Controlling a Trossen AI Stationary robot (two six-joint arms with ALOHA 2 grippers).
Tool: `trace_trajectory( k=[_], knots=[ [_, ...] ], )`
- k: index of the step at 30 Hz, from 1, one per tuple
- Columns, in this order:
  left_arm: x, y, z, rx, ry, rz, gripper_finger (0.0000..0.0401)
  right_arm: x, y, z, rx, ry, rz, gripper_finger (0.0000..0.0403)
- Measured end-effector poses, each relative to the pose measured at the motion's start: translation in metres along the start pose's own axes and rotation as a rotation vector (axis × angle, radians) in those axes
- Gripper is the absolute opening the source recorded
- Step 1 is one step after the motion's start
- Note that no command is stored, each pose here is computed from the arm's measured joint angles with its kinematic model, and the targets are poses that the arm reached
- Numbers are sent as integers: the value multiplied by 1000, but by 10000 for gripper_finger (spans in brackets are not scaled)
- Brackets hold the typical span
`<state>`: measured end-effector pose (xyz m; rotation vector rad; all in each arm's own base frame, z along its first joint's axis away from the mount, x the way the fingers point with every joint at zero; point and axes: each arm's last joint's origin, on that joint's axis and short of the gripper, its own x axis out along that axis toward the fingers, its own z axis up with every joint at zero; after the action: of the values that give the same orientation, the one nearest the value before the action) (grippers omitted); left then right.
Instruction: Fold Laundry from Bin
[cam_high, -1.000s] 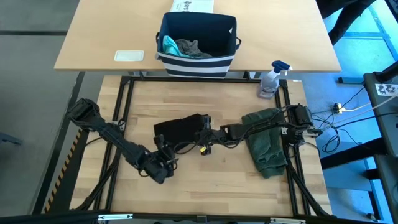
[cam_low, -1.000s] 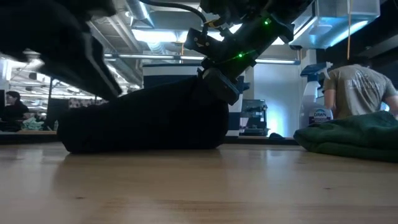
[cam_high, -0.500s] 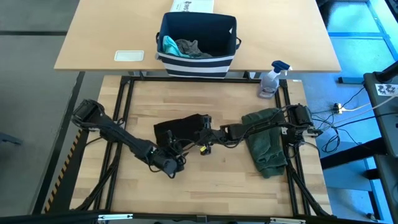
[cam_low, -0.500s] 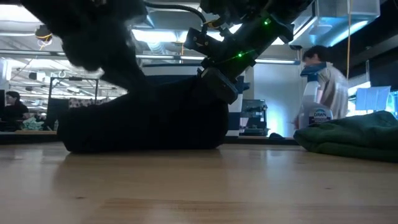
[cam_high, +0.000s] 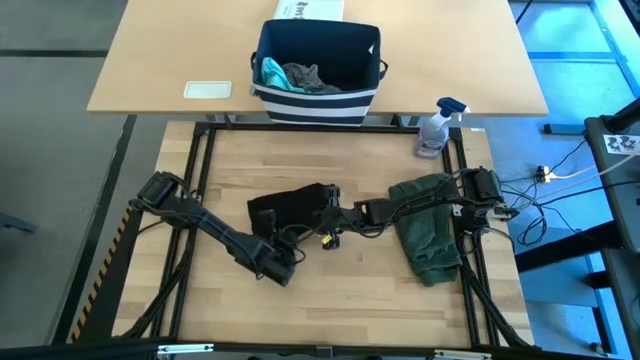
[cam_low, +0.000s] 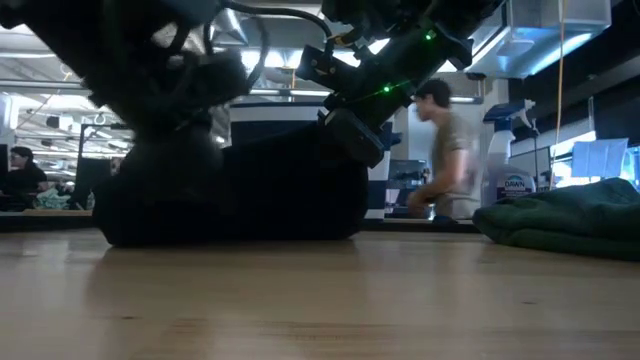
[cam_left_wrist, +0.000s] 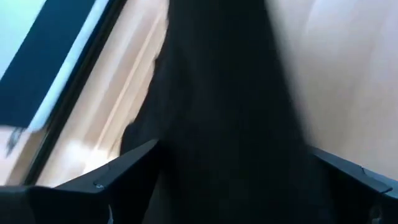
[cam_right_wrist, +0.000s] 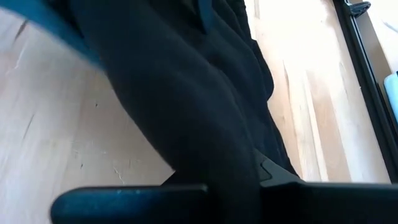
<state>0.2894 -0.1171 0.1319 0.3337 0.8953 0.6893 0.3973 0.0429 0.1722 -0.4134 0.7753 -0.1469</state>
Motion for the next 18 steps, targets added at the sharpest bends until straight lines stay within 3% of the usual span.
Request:
trace_trajectory(
  k=[8, 15, 18],
  knots=[
    [0, 15, -25, 16, 200, 64, 344, 0, 0, 0, -1, -1, 10, 18],
    [4, 20, -33, 28, 216, 108, 342, 0, 1, 0, -4, -5, 33, 18],
    [7, 23, -35, 30, 225, 120, 322, 0, 1, -1, -8, 3, 35, 18]
  ],
)
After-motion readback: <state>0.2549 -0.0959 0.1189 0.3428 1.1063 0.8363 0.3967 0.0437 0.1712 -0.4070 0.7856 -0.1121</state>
